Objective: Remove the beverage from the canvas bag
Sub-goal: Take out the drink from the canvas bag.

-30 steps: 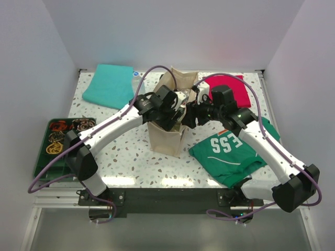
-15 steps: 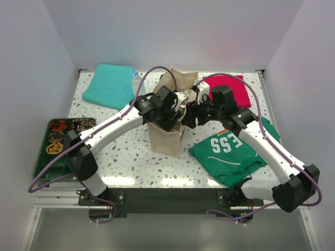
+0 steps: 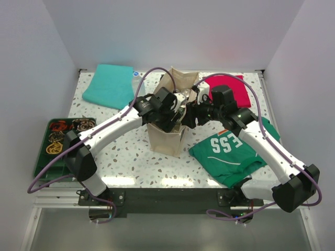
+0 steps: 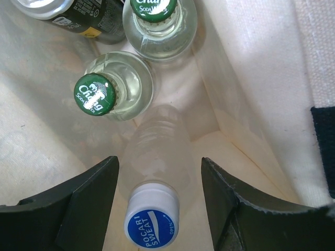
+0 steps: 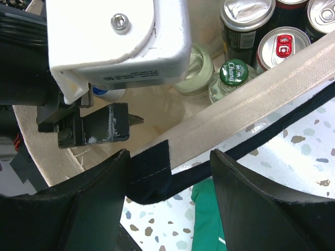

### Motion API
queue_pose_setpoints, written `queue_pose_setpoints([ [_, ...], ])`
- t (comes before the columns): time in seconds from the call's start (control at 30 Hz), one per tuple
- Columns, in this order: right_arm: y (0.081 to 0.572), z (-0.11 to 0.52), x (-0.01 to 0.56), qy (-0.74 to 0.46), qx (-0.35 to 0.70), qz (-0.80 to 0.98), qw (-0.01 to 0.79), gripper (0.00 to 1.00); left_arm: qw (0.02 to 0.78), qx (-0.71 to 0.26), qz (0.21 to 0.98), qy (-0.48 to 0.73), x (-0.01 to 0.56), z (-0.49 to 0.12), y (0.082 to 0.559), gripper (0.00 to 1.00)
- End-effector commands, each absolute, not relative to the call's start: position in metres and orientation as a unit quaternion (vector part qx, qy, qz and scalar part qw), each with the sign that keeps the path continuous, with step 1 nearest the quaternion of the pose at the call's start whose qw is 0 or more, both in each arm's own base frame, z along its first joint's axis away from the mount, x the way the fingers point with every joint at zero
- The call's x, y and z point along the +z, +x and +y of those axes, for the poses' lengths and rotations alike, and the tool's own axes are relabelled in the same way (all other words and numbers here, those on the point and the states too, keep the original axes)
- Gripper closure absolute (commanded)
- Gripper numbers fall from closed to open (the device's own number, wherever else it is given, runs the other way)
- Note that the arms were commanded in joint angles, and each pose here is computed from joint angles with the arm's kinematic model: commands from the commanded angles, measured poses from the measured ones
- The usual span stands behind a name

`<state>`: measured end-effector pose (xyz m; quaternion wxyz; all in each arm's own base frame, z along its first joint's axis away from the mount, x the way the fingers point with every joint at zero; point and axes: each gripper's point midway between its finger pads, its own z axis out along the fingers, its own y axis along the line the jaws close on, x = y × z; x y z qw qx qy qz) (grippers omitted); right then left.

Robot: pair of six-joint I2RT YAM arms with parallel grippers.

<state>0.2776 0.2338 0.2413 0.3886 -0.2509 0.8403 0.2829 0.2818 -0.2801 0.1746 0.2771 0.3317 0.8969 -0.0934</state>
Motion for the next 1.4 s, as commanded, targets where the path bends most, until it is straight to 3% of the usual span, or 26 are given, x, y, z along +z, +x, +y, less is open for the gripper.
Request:
queue_pose_setpoints([
  [0.0,0.282,0.236,0.263,-0.249,0.289,0.825,0.418,0.34,0.260,-0.107,0.902,0.327,0.182,-0.273,0.264,0.31],
  [1.37,0.283,0.237,0.264,-0.246,0.291,0.824,0.420,0.33,0.266,-0.109,0.902,0.320,0.190,-0.269,0.259,0.31],
])
